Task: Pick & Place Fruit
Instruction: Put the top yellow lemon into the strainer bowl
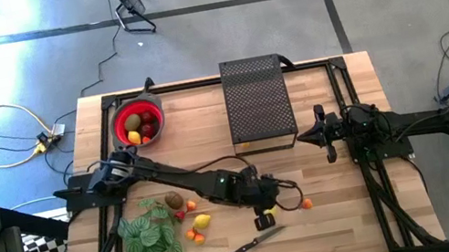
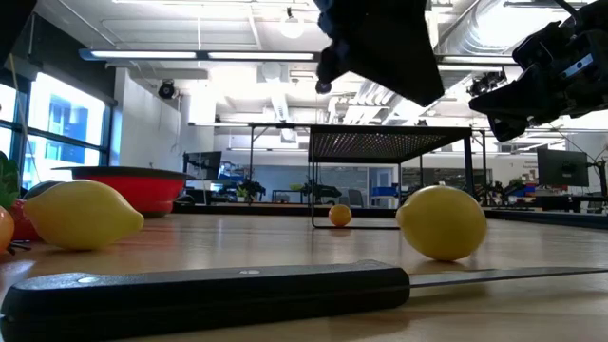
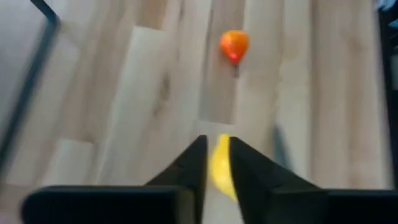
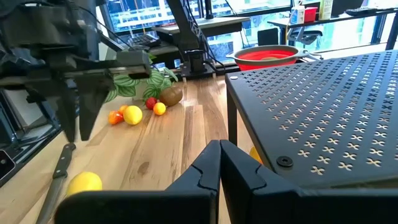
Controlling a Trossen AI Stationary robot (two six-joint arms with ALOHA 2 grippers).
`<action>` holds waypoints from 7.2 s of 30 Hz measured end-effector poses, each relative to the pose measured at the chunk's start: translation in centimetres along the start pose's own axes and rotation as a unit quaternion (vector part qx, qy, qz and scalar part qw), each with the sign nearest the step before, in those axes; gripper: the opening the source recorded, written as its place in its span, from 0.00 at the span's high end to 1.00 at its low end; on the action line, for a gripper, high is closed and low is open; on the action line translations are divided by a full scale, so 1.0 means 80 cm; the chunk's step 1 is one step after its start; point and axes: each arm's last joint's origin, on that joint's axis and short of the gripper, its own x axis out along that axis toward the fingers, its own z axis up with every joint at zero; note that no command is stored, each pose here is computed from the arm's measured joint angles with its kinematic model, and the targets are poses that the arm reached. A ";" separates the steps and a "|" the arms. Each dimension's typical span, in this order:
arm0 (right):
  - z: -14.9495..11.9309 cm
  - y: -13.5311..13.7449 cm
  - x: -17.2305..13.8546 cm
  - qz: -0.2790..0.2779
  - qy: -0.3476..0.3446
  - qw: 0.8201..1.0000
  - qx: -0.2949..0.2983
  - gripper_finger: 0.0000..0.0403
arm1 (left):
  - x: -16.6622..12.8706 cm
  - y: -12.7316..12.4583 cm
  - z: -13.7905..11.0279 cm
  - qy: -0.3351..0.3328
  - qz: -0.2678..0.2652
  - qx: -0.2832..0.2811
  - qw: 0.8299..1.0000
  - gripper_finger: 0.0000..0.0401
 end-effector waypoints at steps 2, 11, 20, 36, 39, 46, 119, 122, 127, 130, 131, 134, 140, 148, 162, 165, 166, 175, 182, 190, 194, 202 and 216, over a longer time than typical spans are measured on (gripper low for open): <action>0.000 0.000 0.000 0.000 0.000 1.000 0.000 1.00 | 0.000 0.001 0.001 0.007 -0.017 -0.021 1.000 0.74; 0.000 0.000 0.000 0.000 0.000 1.000 0.000 1.00 | 0.000 -0.006 0.002 0.014 -0.071 -0.021 0.997 0.38; 0.000 0.000 0.000 0.000 0.000 1.000 0.000 1.00 | 0.009 -0.004 -0.004 0.029 -0.060 -0.018 0.998 0.38; -0.001 0.000 0.000 -0.001 0.002 1.000 0.000 1.00 | 0.054 0.006 -0.029 0.075 -0.005 0.000 0.997 0.39; 0.000 0.000 0.000 0.000 0.000 1.000 0.000 1.00 | 0.054 0.010 -0.028 0.075 0.010 0.001 0.997 0.39; 0.000 0.000 0.000 0.000 0.000 1.000 0.000 1.00 | 0.054 0.011 -0.030 0.080 0.013 0.004 0.997 0.39; 0.000 0.000 0.000 0.000 0.000 1.000 0.010 1.00 | 0.007 0.036 0.022 0.110 0.004 -0.122 0.986 0.39; 0.000 0.000 0.000 0.000 0.000 1.000 0.011 1.00 | -0.014 0.036 0.025 0.153 0.023 -0.212 0.965 0.39; 0.000 0.000 0.000 0.000 0.000 1.000 0.011 1.00 | -0.030 0.040 0.014 0.219 0.071 -0.319 0.919 0.39; 0.000 0.000 0.000 0.000 0.000 1.000 0.011 1.00 | -0.033 0.043 0.008 0.233 0.106 -0.330 0.909 0.39; 0.000 0.000 0.000 0.000 0.000 1.000 0.011 1.00 | -0.033 0.044 0.007 0.233 0.114 -0.332 0.907 0.39; 0.000 0.000 0.000 0.000 0.000 1.000 0.011 1.00 | -0.029 0.046 0.003 0.233 0.121 -0.339 0.903 0.39; 0.000 0.000 0.000 0.000 0.001 1.000 0.011 1.00 | -0.028 0.048 0.003 0.229 0.128 -0.325 0.909 0.39; -0.001 0.000 0.000 0.000 0.004 1.000 0.028 1.00 | -0.024 0.048 0.011 0.193 0.119 -0.334 0.915 0.39; 0.000 0.000 0.000 0.002 0.000 0.999 0.042 1.00 | -0.022 0.053 0.015 0.136 0.162 -0.353 0.912 0.39; 0.000 0.001 0.000 0.008 0.003 0.999 0.048 1.00 | -0.022 0.056 0.017 0.134 0.163 -0.360 0.909 0.39; 0.000 0.001 0.000 0.013 0.004 0.999 0.042 1.00 | -0.021 0.059 0.018 0.131 0.162 -0.363 0.908 0.39; 0.000 0.001 0.000 0.015 0.001 1.000 0.026 1.00 | -0.015 0.070 0.034 0.092 0.138 -0.374 0.912 0.39; 0.000 0.001 0.000 0.016 0.002 1.000 0.009 1.00 | -0.014 0.081 0.038 0.086 0.148 -0.378 0.910 0.39; 0.000 0.003 0.000 0.036 0.006 0.999 0.013 1.00 | -0.014 0.082 0.038 0.096 0.137 -0.391 0.905 0.39; -0.001 0.003 0.000 0.040 0.007 0.999 0.013 1.00 | -0.014 0.082 0.038 0.092 0.140 -0.398 0.902 0.39; 0.000 0.003 0.000 0.040 0.006 0.999 0.013 1.00 | -0.014 0.084 0.039 0.062 0.164 -0.457 0.872 0.39; -0.001 0.003 0.000 0.039 0.008 0.999 0.036 1.00 | 0.021 0.050 0.006 0.119 0.158 -0.445 0.874 0.39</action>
